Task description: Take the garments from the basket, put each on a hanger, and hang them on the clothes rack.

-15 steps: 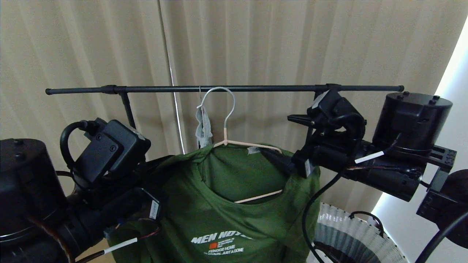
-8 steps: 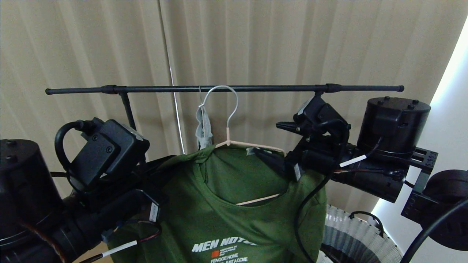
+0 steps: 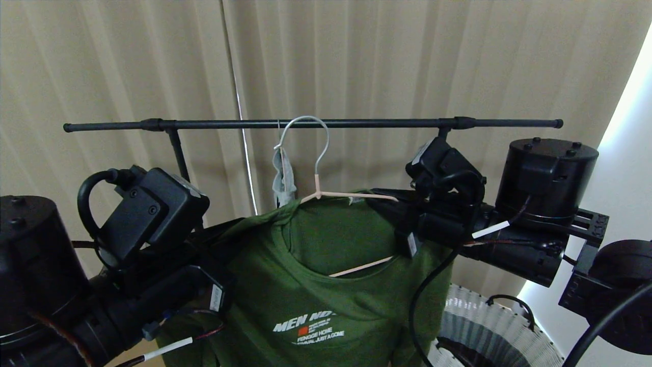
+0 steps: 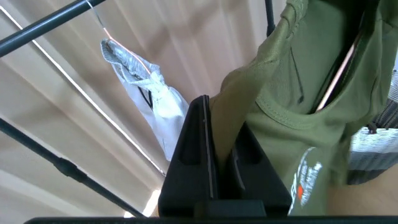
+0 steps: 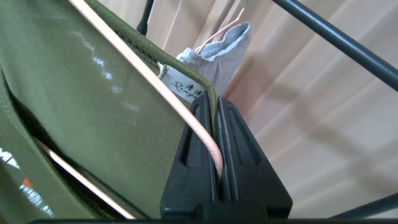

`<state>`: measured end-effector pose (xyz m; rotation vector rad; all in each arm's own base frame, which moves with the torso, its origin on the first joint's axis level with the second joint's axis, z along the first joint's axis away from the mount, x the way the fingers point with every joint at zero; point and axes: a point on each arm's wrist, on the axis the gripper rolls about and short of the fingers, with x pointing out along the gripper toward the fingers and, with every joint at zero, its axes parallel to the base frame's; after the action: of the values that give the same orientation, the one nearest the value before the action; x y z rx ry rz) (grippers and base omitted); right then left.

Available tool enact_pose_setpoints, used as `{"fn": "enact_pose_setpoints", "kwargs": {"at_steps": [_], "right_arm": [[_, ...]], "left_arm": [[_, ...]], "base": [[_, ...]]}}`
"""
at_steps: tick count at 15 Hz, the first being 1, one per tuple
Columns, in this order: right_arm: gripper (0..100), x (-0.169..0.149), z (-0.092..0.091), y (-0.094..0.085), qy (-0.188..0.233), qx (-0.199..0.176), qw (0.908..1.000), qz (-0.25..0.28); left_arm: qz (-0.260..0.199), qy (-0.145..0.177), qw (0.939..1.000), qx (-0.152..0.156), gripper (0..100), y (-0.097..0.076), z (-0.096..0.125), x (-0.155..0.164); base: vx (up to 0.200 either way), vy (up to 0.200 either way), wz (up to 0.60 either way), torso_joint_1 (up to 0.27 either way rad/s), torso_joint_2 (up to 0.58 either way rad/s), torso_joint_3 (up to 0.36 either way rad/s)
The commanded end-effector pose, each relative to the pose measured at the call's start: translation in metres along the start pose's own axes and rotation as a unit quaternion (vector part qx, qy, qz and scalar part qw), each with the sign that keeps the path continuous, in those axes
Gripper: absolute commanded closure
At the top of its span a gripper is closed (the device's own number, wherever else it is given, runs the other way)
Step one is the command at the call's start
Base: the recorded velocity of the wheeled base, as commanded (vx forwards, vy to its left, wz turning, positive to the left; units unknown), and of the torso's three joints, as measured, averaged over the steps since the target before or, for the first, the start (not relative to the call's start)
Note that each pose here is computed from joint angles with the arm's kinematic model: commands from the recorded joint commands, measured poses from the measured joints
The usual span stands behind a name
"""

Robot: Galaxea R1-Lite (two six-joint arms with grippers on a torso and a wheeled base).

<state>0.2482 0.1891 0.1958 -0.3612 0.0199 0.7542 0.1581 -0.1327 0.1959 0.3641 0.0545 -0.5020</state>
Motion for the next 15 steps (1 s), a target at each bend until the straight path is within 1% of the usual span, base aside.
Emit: {"fn": "enact_pose_setpoints", "kwargs": {"at_steps": [1, 4, 5, 7, 9, 12, 15], "right_arm": [[100, -0.002, 0.003, -0.001, -0.005, 0.0, 1.0, -0.003], [100, -0.007, 0.005, -0.001, -0.01, -0.001, 0.9999, -0.005], [100, -0.008, 0.005, -0.001, -0.01, -0.001, 0.9999, -0.004], [100, -0.011, 0.005, -0.001, -0.01, -0.001, 0.9999, -0.005], [100, -0.021, 0.004, -0.001, -0.006, -0.001, 0.9998, -0.018], [100, -0.046, -0.003, -0.015, 0.006, 0.004, 0.9984, -0.056], [100, -0.062, -0.003, -0.024, 0.002, 0.005, 0.9969, -0.078]], "left_arm": [[0.001, 0.005, 1.0, 0.001, 100, 0.0, -0.003, -0.001], [0.004, 0.006, 1.0, -0.004, 100, 0.0, -0.004, -0.002], [0.005, 0.005, 0.9999, -0.01, 0, 0.001, -0.003, -0.003], [0.004, 0.006, 0.9999, -0.012, 0, 0.001, -0.004, -0.004], [0.0, 0.008, 0.9999, -0.01, 0, 0.0, -0.007, -0.007], [-0.008, 0.001, 0.9999, -0.01, 0, 0.001, -0.016, -0.028], [-0.004, -0.002, 0.9999, -0.012, 0, 0.004, -0.022, -0.041]], "base": [[0.0, 0.0, 0.0, 0.0, 0.0, 0.0], [0.0, 0.0, 0.0, 0.0, 0.0, 0.0], [0.0, 0.0, 0.0, 0.0, 0.0, 0.0], [0.0, 0.0, 0.0, 0.0, 0.0, 0.0], [0.0, 0.0, 0.0, 0.0, 0.0, 0.0], [0.0, 0.0, 0.0, 0.0, 0.0, 0.0], [0.0, 0.0, 0.0, 0.0, 0.0, 0.0]]}}
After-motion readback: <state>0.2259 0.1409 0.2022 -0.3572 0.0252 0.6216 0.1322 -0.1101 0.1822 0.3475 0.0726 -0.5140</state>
